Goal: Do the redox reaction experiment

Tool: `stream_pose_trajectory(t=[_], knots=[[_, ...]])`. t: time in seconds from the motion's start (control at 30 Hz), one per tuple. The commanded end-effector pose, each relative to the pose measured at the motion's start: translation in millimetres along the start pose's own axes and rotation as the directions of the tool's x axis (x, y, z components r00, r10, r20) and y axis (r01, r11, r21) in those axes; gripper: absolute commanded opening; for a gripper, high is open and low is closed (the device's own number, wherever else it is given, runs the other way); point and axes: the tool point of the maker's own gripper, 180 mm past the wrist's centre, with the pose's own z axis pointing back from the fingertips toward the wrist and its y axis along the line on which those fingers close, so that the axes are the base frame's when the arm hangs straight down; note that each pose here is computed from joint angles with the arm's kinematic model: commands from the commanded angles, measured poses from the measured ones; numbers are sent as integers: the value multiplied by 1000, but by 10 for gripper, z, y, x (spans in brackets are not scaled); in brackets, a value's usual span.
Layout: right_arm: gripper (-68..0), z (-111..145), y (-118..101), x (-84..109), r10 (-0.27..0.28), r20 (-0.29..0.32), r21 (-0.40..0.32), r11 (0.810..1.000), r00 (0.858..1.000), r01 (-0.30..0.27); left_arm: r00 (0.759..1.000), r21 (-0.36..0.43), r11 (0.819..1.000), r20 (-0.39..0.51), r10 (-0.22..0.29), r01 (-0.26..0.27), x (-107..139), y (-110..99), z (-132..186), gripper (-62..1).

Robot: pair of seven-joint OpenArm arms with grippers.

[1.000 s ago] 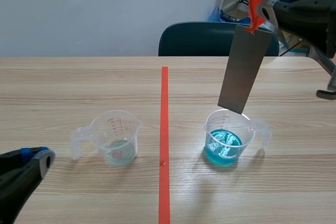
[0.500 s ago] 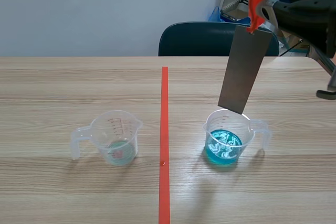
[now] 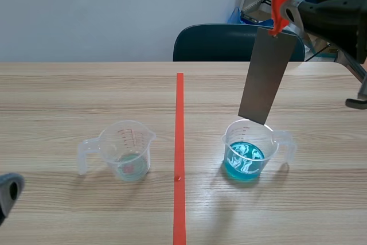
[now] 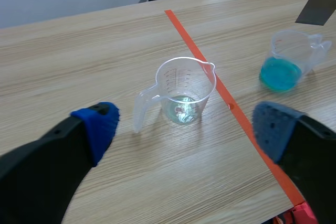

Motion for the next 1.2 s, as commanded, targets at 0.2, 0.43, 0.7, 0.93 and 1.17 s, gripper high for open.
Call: stream_pose_trajectory(t=[0.2, 0.43, 0.7, 0.93, 1.17], knots=[[-667, 8, -5, 70, 12, 20, 5, 1000, 1000, -13, 999, -22, 999, 9, -33, 34, 36, -61, -5, 14], [-667, 8, -5, 70, 12, 20, 5, 1000, 1000, -13, 999, -22, 999, 3, -34, 34, 24, -61, -5, 14], [-667, 8, -5, 71, 12, 20, 5, 1000, 1000, -13, 999, -22, 999, 3, -33, 33, 24, -60, -5, 14], [-667, 8, -5, 71, 12, 20, 5, 1000, 1000, -13, 999, -22, 999, 2, -33, 33, 23, -60, -5, 14], [-667, 8, -5, 71, 12, 20, 5, 1000, 1000, -13, 999, -22, 999, 3, -33, 33, 24, -59, -5, 14]])
